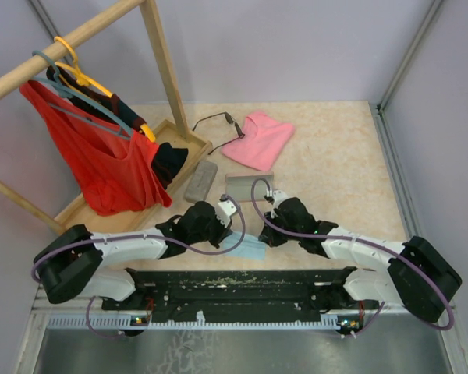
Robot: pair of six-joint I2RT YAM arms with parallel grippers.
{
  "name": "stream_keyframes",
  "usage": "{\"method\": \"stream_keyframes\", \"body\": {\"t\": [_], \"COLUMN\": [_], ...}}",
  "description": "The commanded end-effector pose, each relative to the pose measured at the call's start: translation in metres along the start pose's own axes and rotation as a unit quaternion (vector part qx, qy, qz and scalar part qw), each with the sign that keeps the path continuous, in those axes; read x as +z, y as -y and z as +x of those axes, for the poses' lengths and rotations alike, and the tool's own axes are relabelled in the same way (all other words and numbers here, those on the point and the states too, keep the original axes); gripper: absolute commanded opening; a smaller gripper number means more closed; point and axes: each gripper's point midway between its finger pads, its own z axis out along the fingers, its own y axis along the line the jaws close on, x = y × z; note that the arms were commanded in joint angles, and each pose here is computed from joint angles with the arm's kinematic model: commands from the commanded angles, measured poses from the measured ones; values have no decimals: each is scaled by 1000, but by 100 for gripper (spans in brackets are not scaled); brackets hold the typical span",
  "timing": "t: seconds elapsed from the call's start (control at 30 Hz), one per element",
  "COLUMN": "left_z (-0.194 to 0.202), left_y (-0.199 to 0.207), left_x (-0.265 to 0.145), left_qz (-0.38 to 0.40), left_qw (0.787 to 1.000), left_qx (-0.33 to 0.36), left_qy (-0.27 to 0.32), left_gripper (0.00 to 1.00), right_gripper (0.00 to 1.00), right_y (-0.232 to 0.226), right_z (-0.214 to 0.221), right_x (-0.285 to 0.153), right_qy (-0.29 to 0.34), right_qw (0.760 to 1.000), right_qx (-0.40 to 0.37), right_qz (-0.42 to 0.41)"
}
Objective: Organize the sunglasses
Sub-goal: Fold the glasses cleaning cloth at the center of the board.
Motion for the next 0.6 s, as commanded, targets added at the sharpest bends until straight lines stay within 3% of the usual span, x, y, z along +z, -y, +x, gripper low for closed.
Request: {"method": "stream_keyframes", "body": {"t": [0.0, 0.57], "left_z": [10, 22], "left_y": [3, 15], "left_x": [1, -4], "left_qz": [6, 35], "left_qw": [1000, 998], "left_qx": [-10, -42], "left_qy": [-14, -30], "left_gripper": [1, 1], "right_gripper": [0, 0], "right_y": [-9, -7], "right_z": [-12, 2], "right_x": [1, 4], "right_qy": [22, 2], "right_qw": [999, 1000], "right_qx": [1, 7], "right_qz": [-24, -25]}}
